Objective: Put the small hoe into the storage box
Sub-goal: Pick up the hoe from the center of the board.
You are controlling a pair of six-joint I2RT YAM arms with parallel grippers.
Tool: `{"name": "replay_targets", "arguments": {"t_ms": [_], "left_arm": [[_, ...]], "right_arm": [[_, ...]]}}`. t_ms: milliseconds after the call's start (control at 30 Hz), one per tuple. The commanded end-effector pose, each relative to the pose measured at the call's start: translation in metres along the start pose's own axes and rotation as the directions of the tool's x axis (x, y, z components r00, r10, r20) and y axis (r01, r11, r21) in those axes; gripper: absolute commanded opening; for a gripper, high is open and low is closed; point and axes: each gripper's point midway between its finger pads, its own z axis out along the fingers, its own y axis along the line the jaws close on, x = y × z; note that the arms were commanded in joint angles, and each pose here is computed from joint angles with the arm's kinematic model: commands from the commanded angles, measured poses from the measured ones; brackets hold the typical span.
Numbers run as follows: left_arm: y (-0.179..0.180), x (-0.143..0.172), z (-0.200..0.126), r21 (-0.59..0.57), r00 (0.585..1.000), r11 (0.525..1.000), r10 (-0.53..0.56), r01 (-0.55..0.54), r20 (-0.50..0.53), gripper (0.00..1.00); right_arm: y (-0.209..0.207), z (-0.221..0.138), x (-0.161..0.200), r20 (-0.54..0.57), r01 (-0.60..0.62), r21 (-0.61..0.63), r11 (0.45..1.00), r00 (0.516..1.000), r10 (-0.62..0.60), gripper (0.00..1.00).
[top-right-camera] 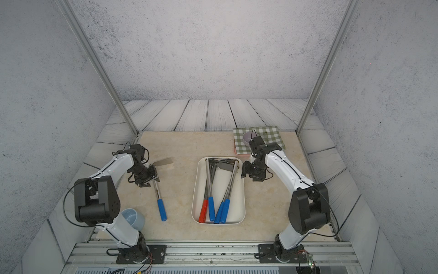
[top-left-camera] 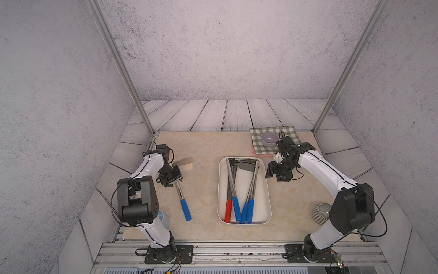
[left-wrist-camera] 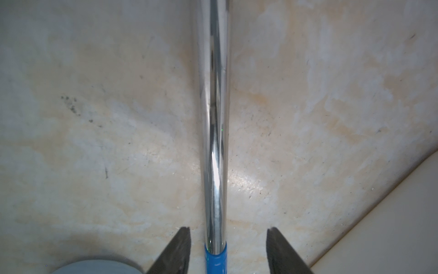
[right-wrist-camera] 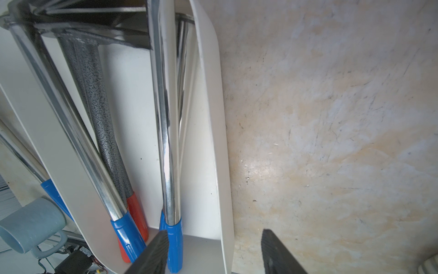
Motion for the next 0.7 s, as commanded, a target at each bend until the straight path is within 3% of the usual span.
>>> {"name": "replay_targets", "arguments": {"t_ms": [0,667], "left_arm": [[0.009,-0.003,0.005,-0.034,1.0,0.999,-0.008,0.007,-0.015,0.54],[0.021,-0.061,0.008,-0.152,0.997,0.986,-0.076,0.073,-0.013,0.54]], "right_arm": [[0.0,0.001,0.005,-0.009,0.013,-0.005,1.0,1.0,-0.013,0.65],[-0.001,0.005,0.006,-0.02,0.019,-0.005,1.0,1.0,-0.019,0.65]]}}
